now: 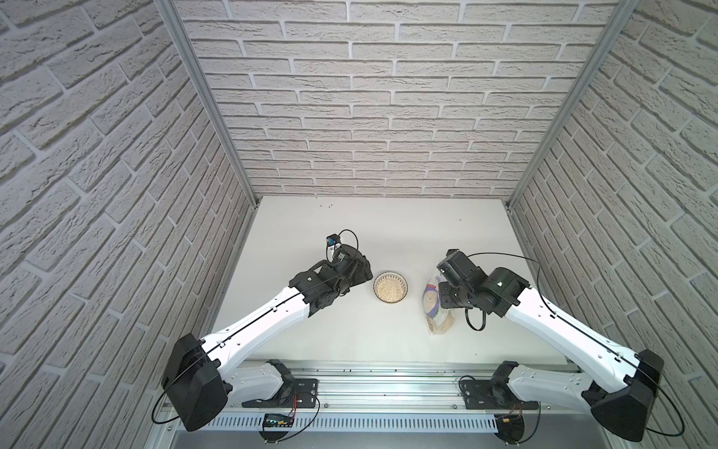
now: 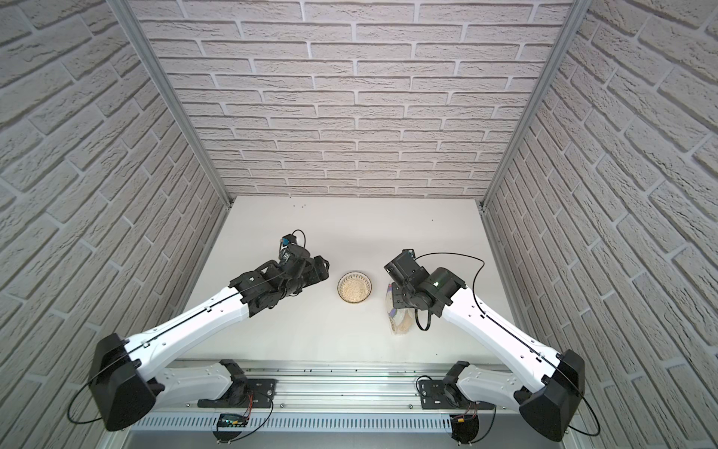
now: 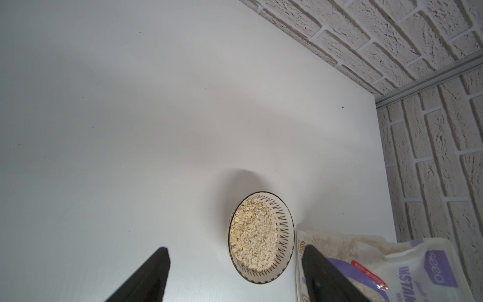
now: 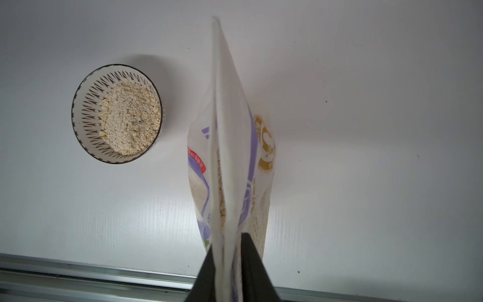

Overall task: Pour the oats into the breakfast bowl
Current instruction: Close the oats bag at the center of the board.

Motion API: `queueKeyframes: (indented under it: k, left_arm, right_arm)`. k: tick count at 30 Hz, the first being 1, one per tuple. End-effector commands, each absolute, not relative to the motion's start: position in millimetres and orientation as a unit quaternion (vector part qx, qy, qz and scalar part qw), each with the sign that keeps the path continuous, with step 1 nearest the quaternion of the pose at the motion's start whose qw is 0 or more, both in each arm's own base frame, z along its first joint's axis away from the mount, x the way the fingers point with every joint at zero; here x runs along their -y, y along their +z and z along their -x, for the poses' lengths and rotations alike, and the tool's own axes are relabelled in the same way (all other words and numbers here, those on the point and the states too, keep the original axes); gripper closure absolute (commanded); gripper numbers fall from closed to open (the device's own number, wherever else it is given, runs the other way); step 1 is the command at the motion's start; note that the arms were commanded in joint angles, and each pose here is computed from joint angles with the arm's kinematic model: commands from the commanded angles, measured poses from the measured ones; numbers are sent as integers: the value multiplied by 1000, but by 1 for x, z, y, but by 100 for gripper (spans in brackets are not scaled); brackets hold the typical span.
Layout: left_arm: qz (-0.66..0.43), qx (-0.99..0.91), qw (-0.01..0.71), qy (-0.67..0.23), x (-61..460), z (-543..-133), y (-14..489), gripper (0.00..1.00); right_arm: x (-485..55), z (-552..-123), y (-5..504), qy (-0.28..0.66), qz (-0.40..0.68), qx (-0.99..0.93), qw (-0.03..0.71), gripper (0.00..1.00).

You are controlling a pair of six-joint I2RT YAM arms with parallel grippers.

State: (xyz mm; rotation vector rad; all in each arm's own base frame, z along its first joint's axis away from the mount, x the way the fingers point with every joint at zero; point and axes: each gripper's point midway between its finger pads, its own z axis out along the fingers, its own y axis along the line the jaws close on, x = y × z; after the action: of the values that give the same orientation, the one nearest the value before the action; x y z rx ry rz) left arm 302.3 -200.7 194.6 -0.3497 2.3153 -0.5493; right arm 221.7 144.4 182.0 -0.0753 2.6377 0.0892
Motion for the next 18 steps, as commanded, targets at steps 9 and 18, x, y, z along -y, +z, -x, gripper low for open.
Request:
queueKeyframes:
  k: [9,18]
  left_arm:
    - [134,-892,361,-236,210,-305,186,18]
    - [106,-888,362,-265,231,-303,186,18]
  right_arm:
    - [-130,-195,197,55,20,-970,237,76]
    - [-134,-198,198,54,24,-971,233,87]
